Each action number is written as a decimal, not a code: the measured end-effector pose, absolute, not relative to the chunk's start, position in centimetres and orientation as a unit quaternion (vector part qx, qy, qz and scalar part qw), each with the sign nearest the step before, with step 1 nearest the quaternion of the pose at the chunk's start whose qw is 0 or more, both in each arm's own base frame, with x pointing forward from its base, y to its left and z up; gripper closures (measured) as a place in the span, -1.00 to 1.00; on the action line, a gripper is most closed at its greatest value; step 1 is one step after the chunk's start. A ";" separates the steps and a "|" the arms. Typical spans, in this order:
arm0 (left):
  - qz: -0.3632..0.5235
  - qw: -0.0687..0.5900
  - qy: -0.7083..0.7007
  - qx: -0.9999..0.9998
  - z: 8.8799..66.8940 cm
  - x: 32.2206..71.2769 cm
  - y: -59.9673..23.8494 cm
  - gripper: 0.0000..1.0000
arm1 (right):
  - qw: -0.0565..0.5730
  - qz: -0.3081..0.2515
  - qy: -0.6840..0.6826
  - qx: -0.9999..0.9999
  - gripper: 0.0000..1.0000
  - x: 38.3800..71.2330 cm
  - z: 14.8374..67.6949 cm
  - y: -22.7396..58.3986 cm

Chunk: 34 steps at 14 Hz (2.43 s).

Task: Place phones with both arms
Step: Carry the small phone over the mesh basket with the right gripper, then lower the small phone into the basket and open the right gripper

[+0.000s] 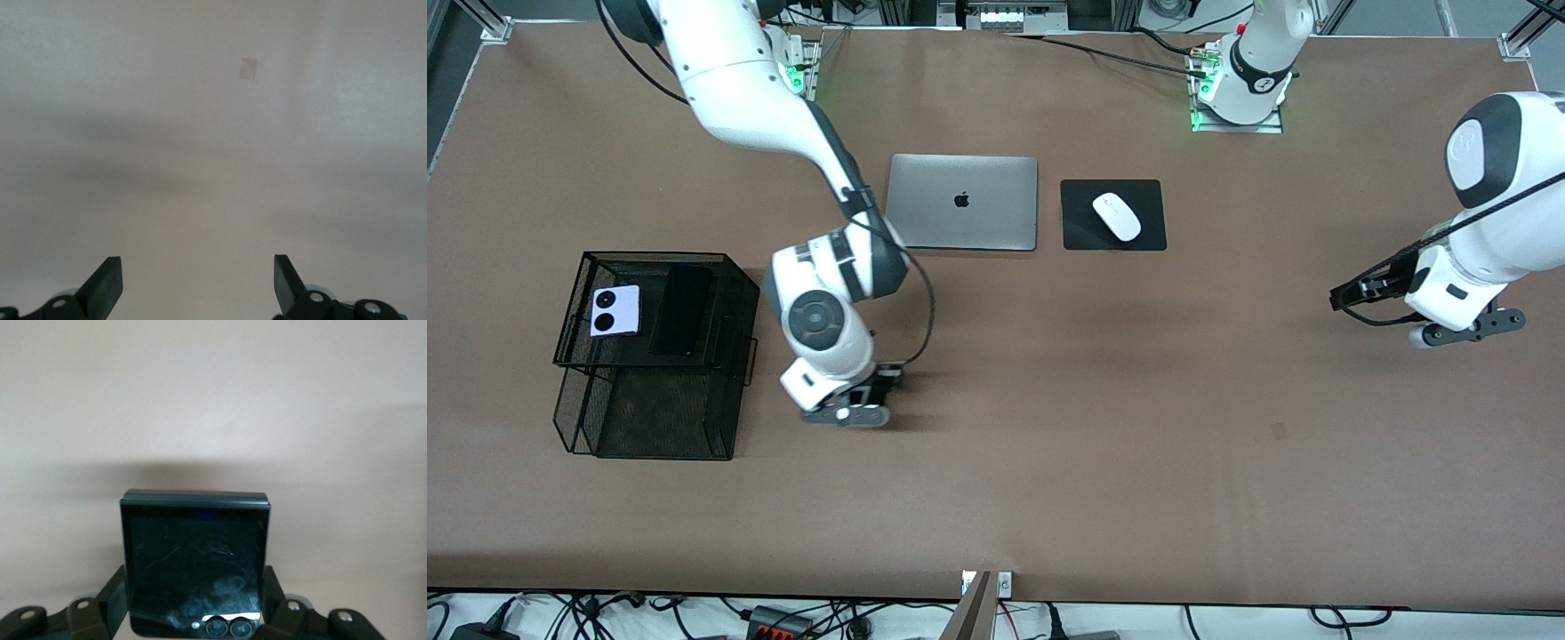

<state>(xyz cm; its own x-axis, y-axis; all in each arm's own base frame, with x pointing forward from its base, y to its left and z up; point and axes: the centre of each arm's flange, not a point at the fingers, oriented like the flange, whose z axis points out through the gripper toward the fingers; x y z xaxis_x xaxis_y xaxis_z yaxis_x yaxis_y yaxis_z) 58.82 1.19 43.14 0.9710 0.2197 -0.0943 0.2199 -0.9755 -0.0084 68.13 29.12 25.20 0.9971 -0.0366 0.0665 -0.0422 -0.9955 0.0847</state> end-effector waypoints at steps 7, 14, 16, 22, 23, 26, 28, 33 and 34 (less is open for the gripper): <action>-0.032 0.003 0.108 0.994 44.1 59.3 0.9 -1.00 | 0.090 -0.015 0.018 0.996 -0.59 70.8 31.4 15.5; 0.017 0.002 0.121 0.993 45.4 60.3 2.8 -1.00 | 0.059 -0.039 0.029 0.997 -0.59 72.1 32.4 1.8; 0.025 -0.001 0.115 0.993 47.0 59.7 2.5 -1.00 | 0.053 -0.042 0.017 0.998 -0.59 72.1 32.2 -0.5; -0.049 -0.012 0.102 0.994 50.9 56.7 1.1 -1.00 | 0.044 -0.048 -0.009 0.998 -0.59 72.0 29.8 -4.0; -0.059 -0.014 0.101 0.993 51.2 56.5 1.1 -1.00 | 0.040 -0.049 -0.012 0.998 -0.59 72.0 28.9 -3.9; -0.065 -0.015 0.100 0.993 52.3 56.3 1.0 -1.00 | 0.029 -0.058 -0.017 0.998 -0.59 71.8 26.4 -3.5; -0.061 -0.014 0.101 0.993 52.7 56.5 1.1 -1.00 | 0.031 -0.059 -0.019 0.998 -0.59 71.6 25.6 -3.7; -0.065 -0.009 0.100 0.993 52.4 56.6 0.9 -1.00 | 0.031 -0.049 -0.020 0.998 -0.99 71.7 25.6 -3.9; -0.066 -0.009 0.094 0.993 52.3 56.6 0.3 -1.00 | 0.029 -0.043 -0.020 0.998 -1.00 71.9 26.5 -3.8</action>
